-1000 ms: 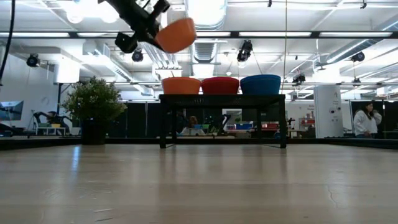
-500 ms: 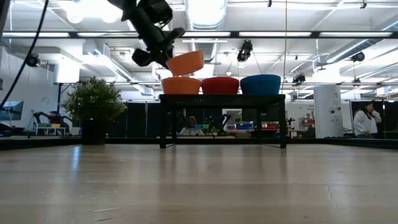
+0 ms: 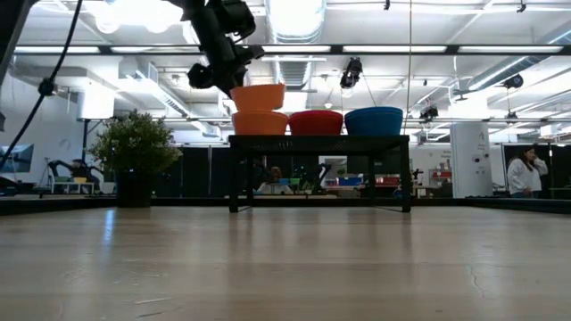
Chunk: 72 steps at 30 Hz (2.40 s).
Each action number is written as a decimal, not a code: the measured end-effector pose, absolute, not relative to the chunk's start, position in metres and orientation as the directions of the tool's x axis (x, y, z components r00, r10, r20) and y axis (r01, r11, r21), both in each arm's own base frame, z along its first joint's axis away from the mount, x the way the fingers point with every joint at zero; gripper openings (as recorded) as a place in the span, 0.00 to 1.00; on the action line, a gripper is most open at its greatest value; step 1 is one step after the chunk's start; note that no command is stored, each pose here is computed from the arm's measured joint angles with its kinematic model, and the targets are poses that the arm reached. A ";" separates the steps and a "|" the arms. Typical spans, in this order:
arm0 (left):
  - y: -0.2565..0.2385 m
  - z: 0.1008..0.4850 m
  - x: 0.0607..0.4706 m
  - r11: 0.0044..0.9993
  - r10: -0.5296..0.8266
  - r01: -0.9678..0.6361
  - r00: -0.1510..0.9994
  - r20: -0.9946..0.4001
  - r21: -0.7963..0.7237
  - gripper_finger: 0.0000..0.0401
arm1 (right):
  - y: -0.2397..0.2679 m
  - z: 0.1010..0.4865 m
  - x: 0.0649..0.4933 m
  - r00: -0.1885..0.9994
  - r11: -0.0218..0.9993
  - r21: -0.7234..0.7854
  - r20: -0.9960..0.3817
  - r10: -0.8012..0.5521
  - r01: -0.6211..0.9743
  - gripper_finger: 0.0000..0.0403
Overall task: Pick & Place Mini bowls
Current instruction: Stack the orange bowl on top of the orange bowl on the shelf
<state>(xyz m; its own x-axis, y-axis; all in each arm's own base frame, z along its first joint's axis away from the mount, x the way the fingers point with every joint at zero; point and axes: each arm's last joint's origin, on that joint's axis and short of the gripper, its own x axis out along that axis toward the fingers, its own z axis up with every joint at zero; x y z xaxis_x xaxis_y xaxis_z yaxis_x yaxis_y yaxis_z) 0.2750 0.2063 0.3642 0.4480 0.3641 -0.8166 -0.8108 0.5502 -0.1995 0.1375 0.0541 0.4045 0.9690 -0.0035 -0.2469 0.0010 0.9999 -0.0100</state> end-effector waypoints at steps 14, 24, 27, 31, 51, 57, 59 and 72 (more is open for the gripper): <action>0.212 0.353 0.282 0.578 0.360 -0.801 0.423 -0.832 -0.157 0.00 | 0.052 0.406 0.134 0.972 0.999 -0.045 -0.236 -0.002 -0.009 0.02; 0.213 0.354 0.283 0.569 0.371 -0.807 0.425 -0.826 -0.159 0.09 | 0.052 0.406 0.134 0.972 0.999 -0.049 -0.236 -0.002 -0.010 0.02; 0.214 0.355 0.283 0.567 0.386 -0.809 0.428 -0.817 -0.157 0.12 | 0.052 0.406 0.134 0.972 0.999 -0.049 -0.236 -0.002 -0.010 0.02; 0.214 0.355 0.284 0.566 0.390 -0.809 0.431 -0.814 -0.158 0.18 | 0.052 0.406 0.134 0.972 0.999 -0.049 -0.236 -0.004 -0.008 0.02; 0.214 0.379 0.284 0.592 0.416 -0.784 0.497 -0.761 -0.188 0.33 | 0.052 0.406 0.134 0.972 0.998 -0.049 -0.232 -0.036 0.026 0.02; 0.213 0.391 0.283 0.597 0.434 -0.777 0.521 -0.735 -0.199 0.33 | 0.052 0.406 0.134 0.972 0.998 -0.049 -0.232 -0.036 0.025 0.02; 0.212 0.393 0.284 0.608 0.418 -0.764 0.540 -0.731 -0.217 0.33 | 0.052 0.406 0.134 0.972 0.998 -0.049 -0.232 -0.036 0.025 0.02; 0.216 0.381 0.292 0.683 0.395 -0.711 0.553 -0.733 -0.169 0.07 | 0.052 0.406 0.134 0.972 0.998 -0.055 -0.233 -0.036 0.024 0.02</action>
<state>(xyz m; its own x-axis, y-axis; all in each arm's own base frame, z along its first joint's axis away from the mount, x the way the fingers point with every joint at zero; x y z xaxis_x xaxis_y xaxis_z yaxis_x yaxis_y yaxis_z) 0.2916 0.2160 0.3808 0.5535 0.3948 -0.7334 -0.7108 0.6829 -0.1688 0.1343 0.0515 0.4061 0.9719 -0.0359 -0.2327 0.0236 0.9982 -0.0554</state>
